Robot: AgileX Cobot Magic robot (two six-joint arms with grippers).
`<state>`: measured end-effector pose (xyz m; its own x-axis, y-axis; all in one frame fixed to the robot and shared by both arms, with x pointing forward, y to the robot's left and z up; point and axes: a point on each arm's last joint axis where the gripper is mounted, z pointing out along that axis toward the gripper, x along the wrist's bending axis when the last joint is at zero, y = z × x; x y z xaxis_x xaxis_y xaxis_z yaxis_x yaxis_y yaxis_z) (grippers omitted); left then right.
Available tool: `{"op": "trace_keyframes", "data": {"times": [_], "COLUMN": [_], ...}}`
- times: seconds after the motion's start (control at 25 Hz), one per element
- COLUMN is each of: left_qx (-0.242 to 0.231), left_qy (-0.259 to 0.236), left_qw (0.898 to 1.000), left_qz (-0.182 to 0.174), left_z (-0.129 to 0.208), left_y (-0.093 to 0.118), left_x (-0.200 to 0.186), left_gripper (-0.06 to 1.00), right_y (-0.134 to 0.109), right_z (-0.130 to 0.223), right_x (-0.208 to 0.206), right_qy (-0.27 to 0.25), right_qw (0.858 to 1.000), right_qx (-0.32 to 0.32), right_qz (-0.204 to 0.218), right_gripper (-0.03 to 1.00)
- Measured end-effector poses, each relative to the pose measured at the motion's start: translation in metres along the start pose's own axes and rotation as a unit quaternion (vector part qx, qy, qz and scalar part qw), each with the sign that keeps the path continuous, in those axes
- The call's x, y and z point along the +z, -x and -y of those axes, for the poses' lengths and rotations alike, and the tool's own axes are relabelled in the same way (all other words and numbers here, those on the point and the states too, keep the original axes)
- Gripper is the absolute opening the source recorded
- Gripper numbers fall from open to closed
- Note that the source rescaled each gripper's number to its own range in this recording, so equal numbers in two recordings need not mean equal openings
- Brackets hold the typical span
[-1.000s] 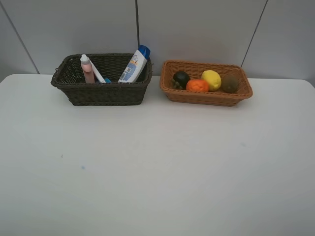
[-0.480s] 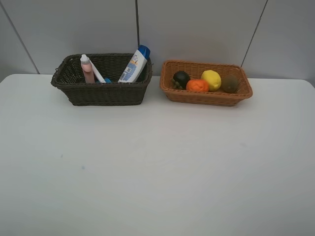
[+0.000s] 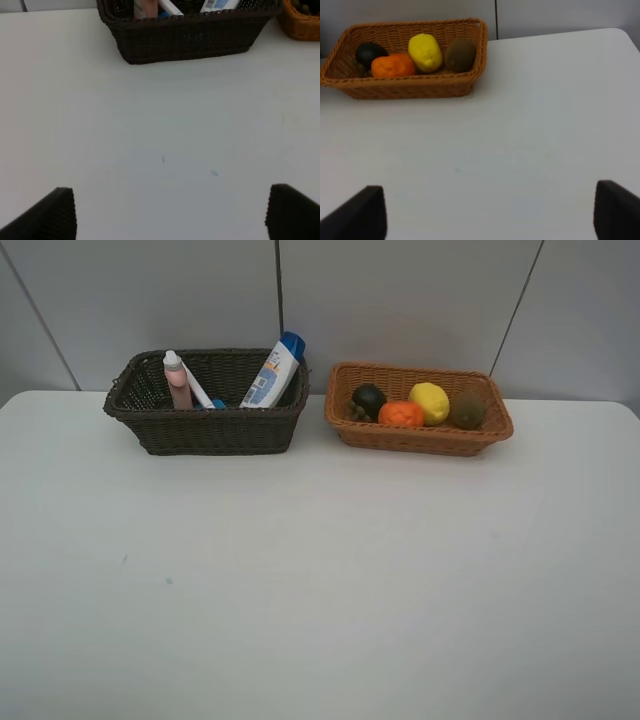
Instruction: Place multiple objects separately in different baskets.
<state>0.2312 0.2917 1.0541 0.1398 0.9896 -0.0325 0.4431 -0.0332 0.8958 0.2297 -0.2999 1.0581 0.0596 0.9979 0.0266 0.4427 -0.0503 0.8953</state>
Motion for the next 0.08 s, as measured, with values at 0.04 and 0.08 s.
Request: {"op": "trace_keyframes", "data": {"times": [0.04, 0.08], "left_qx": [0.000, 0.000], "left_qy": [0.000, 0.000], "left_qw": [1.000, 1.000], "left_qz": [0.000, 0.000], "left_z": [0.0000, 0.0000], "left_y": [0.0000, 0.0000], "left_x": [0.0000, 0.0000], "left_gripper": [0.99, 0.99], "right_y": [0.0000, 0.0000], "right_z": [0.0000, 0.0000], "right_x": [0.0000, 0.0000], "right_qy": [0.000, 0.000], "right_qw": [1.000, 1.000], "right_qx": [0.000, 0.000], "right_qz": [0.000, 0.000], "right_gripper": [0.95, 0.95]}}
